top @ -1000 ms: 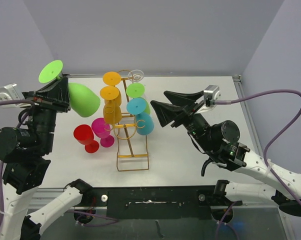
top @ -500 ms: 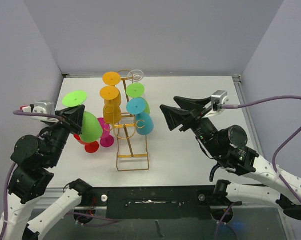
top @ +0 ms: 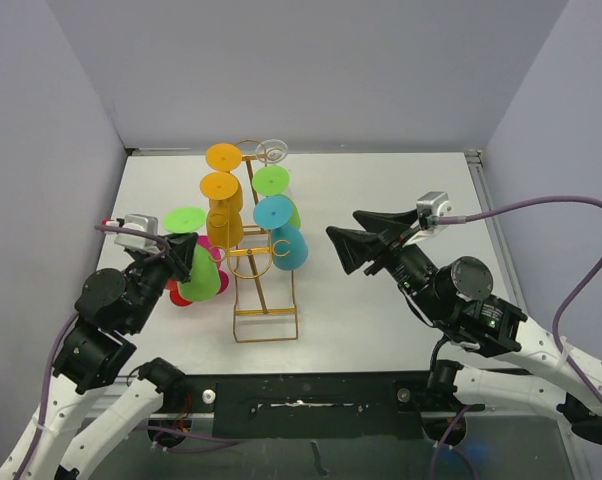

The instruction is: Place the wine glass upside down on the wine glass rack

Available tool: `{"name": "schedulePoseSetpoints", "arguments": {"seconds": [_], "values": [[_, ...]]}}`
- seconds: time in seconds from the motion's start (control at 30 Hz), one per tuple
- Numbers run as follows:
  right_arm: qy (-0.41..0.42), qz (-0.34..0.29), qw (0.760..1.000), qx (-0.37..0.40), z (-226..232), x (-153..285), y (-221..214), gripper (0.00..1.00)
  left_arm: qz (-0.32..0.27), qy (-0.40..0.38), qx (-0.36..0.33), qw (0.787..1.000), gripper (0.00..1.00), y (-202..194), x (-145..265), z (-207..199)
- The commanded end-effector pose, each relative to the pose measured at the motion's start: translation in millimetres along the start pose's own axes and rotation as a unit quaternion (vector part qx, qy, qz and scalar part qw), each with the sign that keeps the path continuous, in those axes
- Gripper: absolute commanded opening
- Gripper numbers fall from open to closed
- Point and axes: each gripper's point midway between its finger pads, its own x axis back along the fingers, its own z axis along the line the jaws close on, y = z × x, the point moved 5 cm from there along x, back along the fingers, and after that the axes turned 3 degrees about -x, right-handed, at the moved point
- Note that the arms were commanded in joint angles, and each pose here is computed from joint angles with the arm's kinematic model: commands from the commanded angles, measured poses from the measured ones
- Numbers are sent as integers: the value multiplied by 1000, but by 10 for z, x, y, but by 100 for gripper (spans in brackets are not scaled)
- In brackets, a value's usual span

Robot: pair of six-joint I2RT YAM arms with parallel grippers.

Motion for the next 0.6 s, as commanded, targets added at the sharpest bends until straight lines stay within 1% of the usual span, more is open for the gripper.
{"name": "schedulePoseSetpoints", "arguments": {"seconds": [0.0,0.13,0.4,0.57], "values": [[1,48,999,14,-76,155,-177,62,-50,-30,16,998,0,85,-10,-79],[-12,81,997,7,-173,276,-375,60,-64,-40,11,997,0,-10,-9,-78],[6,136,991,0,-180,363,-698,58,-77,-45,20,996,0,-129,-90,-92],[10,166,986,-10,-184,392,-902,56,-94,-52,22,994,0,-135,-135,-112]]}}
